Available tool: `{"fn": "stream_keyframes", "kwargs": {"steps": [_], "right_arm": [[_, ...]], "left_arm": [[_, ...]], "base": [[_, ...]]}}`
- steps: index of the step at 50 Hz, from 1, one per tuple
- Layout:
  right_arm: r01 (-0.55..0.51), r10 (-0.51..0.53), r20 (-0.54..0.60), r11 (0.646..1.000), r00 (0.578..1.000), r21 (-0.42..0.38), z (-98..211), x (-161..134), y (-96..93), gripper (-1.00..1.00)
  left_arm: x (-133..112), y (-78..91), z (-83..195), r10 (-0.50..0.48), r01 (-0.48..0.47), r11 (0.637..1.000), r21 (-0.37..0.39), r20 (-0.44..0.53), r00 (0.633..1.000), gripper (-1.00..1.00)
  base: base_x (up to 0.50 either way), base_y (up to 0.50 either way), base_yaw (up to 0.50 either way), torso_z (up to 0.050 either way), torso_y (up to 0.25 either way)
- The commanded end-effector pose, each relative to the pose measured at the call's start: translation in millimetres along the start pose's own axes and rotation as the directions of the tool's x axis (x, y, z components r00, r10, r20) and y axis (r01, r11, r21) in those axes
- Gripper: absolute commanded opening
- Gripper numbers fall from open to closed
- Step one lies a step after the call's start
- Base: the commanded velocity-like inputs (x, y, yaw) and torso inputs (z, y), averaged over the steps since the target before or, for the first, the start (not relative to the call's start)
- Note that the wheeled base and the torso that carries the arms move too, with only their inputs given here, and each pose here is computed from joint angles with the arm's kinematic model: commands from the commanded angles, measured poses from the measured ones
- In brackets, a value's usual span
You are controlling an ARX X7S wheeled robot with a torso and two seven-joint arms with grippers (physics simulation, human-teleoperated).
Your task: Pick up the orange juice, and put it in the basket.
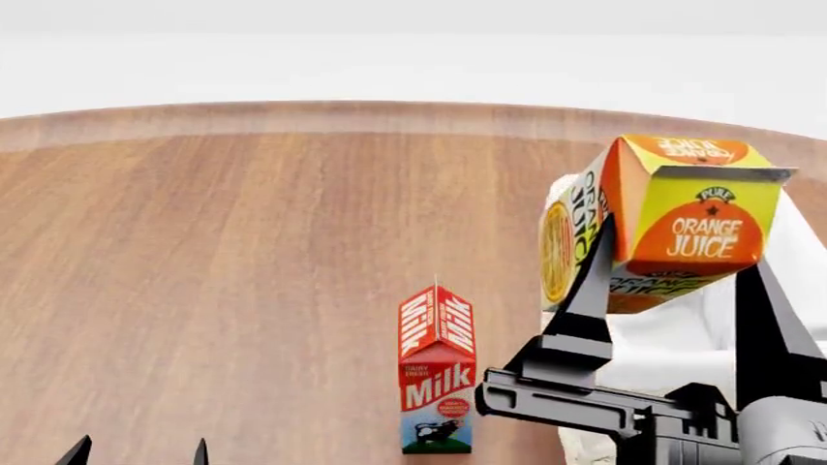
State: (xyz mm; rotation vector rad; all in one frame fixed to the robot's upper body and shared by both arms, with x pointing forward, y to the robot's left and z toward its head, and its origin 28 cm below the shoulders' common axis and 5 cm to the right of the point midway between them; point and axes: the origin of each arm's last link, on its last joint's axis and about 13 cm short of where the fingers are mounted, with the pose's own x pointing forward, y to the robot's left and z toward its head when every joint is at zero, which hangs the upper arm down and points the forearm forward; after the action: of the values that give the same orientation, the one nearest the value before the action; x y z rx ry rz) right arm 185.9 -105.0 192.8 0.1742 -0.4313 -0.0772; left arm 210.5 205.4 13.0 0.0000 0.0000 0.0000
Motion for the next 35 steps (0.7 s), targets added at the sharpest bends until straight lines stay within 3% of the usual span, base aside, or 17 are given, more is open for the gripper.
{"fn": "stream_keyframes", "kwargs": {"steps": [1,35], "right_arm": [[0.031,-0.030,0.046,0.999,0.999,-0.031,4,8,-7.2,-1.00],[0.120,-0.118,0.021,0.985,0.993,-0.124,-13,46,-16.9,-1.00]], "left_arm": [[0,0.0,0,0.000,0.000,1.000,0.000,0.000,1.000,1.00],[0,0.0,0,0.000,0.000,1.000,0.000,0.000,1.000,1.00]], "base": [[0.00,0.00,0.00,0.000,0.000],[0.00,0.00,0.00,0.000,0.001]]}}
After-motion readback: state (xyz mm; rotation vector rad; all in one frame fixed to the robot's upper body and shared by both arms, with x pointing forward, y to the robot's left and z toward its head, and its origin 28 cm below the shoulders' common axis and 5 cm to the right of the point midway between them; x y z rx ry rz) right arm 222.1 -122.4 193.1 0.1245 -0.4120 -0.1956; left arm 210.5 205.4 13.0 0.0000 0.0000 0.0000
